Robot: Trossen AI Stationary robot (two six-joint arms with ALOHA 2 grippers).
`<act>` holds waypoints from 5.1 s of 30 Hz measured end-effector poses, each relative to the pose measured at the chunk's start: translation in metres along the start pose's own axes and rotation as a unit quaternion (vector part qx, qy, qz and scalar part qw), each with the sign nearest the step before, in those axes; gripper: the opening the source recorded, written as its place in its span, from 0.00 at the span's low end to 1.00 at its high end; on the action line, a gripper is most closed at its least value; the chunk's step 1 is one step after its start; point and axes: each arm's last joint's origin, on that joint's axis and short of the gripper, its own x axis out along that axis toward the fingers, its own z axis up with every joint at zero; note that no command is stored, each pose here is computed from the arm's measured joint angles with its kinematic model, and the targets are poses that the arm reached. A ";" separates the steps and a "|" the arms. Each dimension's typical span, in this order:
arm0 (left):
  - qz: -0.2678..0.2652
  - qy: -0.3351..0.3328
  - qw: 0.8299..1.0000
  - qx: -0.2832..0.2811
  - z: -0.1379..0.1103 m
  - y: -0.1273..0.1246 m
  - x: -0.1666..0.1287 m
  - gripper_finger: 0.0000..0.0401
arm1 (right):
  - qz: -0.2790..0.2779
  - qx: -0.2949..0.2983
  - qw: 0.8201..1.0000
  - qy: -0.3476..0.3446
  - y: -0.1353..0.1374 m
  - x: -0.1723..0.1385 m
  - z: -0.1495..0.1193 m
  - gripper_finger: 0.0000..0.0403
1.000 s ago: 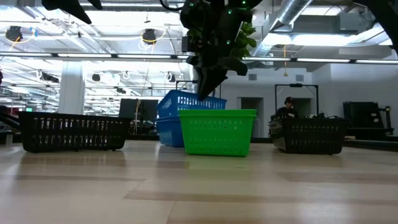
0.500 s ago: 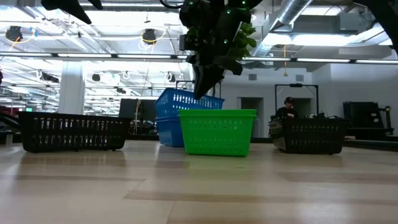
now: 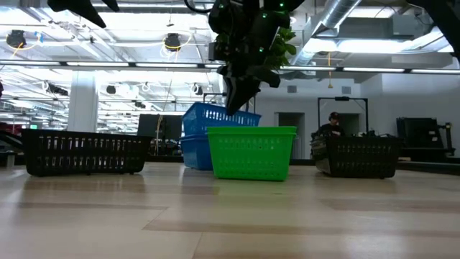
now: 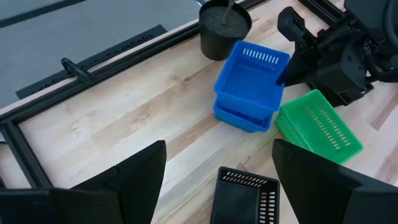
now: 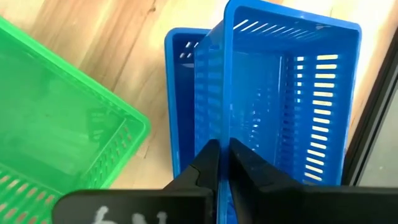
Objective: Stack baskets by color
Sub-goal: Stack the blue bin on the top blue bins, then stack the left black bin on the right black bins
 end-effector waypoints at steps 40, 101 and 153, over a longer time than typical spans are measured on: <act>-0.003 0.003 1.000 -0.003 0.000 0.000 0.000 0.70 | 0.004 -0.019 0.997 0.081 0.019 0.037 -0.001 0.04; -0.292 0.174 0.926 -0.164 -0.139 -0.057 0.133 0.70 | -0.011 0.421 0.890 -0.176 0.211 -0.177 0.098 0.25; -0.235 0.094 0.963 -0.090 -0.079 -0.042 0.015 0.70 | 0.056 0.003 0.983 -0.177 0.106 0.029 0.116 0.46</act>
